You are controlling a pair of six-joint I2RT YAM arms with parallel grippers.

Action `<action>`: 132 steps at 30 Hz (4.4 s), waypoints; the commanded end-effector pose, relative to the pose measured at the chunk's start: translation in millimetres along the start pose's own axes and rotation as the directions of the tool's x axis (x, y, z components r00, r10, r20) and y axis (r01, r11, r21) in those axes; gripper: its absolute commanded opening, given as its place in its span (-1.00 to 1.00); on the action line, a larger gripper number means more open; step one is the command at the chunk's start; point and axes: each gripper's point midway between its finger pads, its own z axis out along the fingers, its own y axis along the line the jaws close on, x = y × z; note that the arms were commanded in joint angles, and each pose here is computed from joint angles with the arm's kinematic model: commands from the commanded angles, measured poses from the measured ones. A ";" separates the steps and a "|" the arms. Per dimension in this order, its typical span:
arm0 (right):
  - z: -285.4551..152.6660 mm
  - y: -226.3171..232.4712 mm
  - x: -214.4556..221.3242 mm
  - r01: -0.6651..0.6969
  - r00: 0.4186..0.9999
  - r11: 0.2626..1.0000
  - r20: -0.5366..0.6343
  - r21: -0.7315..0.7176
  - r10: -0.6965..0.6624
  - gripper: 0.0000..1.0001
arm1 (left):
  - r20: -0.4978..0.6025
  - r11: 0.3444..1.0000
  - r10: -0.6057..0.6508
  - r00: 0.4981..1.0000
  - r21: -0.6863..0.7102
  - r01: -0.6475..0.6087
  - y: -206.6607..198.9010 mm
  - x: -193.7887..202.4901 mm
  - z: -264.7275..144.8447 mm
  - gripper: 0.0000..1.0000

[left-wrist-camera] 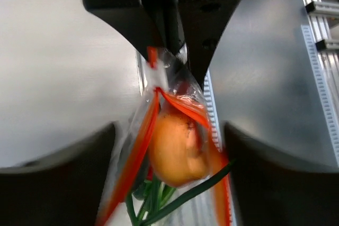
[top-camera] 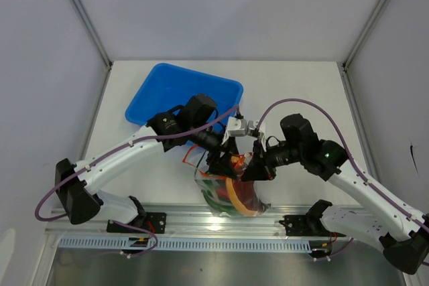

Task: Place the food in the zip-top bag and seal the zipper
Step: Adjust the zipper food storage bag at the center of the board.

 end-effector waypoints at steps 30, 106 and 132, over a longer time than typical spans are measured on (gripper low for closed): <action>-37.7 9.4 -60.2 -0.045 0.943 0.997 0.328 -0.064 0.063 0.21 | 0.083 0.995 0.092 0.992 0.039 -0.096 -16.6 -11.1 -18.7 -0.99; -28.5 -17.7 -64.7 -0.012 0.921 0.969 0.380 0.247 -0.086 -1.00 | 0.612 0.281 -0.220 0.759 -0.706 0.650 74.6 75.1 -164.0 0.56; -22.9 -9.4 -56.9 0.029 0.934 0.982 0.345 0.185 -0.092 -1.00 | 0.552 0.473 -0.334 0.764 -0.603 0.642 85.4 114.4 -100.4 0.06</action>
